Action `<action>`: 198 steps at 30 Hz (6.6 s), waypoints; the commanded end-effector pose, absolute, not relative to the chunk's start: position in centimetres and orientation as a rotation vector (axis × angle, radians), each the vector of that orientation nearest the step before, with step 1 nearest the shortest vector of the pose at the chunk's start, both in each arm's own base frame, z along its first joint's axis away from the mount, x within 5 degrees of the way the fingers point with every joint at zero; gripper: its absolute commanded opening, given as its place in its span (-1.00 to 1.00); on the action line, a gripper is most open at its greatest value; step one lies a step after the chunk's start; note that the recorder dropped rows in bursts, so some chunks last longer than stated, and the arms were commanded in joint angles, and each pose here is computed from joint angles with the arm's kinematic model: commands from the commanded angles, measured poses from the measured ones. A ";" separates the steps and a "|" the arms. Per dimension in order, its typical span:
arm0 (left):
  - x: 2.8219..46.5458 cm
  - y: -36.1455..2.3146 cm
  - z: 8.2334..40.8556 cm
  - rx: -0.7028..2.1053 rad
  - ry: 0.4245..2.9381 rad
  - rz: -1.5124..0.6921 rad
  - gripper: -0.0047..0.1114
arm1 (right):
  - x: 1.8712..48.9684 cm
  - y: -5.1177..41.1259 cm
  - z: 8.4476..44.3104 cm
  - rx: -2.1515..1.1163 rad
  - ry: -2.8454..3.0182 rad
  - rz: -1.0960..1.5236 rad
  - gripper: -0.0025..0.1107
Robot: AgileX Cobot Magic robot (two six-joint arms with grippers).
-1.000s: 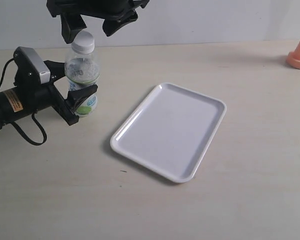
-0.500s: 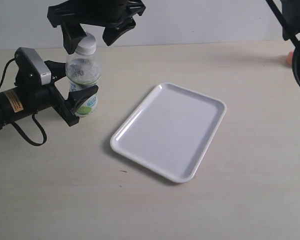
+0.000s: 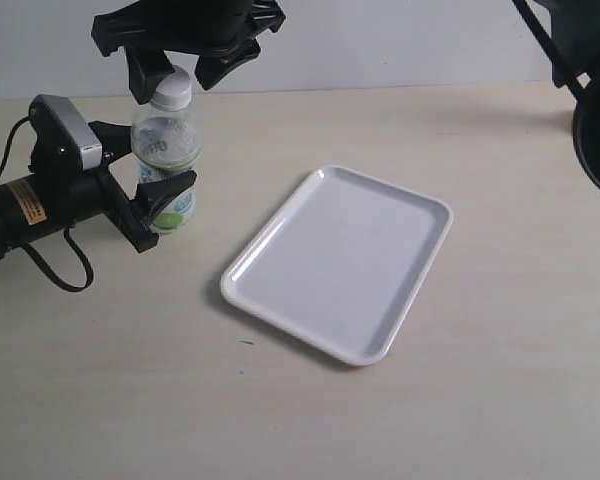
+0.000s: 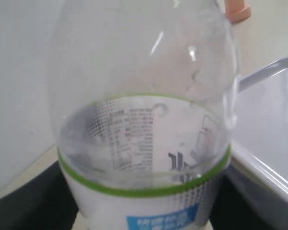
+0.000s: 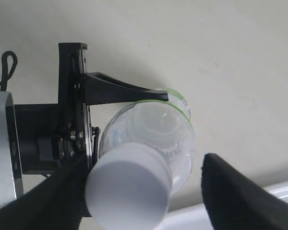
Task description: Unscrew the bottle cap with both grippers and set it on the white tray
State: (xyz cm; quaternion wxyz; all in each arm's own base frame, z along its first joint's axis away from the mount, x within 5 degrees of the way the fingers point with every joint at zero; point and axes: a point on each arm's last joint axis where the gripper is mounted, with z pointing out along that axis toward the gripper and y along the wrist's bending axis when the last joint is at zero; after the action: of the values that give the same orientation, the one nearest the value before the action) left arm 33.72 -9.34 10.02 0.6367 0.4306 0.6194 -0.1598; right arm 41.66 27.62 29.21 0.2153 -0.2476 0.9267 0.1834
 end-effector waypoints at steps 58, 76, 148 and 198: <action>33.7 -9.5 10.2 0.989 1.415 -0.370 -0.04 | 41.0 27.2 31.2 -0.724 2.519 0.496 -0.03; 33.7 -9.5 10.2 0.991 1.414 -0.369 -0.04 | 41.3 27.5 30.3 -0.724 2.542 0.511 -0.08; 33.7 -9.5 10.2 0.972 1.428 -0.389 -0.04 | 41.1 27.5 30.2 -1.755 1.892 0.191 -0.96; 33.8 -9.4 10.2 0.964 1.430 -0.381 -0.04 | 40.8 27.1 31.3 -0.894 2.475 0.444 0.27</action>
State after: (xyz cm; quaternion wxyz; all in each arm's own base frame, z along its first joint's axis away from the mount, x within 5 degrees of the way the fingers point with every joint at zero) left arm 33.65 -9.43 9.97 0.6321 0.4278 0.6236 -0.1689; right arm 41.03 27.10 30.35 0.2245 -0.3267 0.9048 0.1557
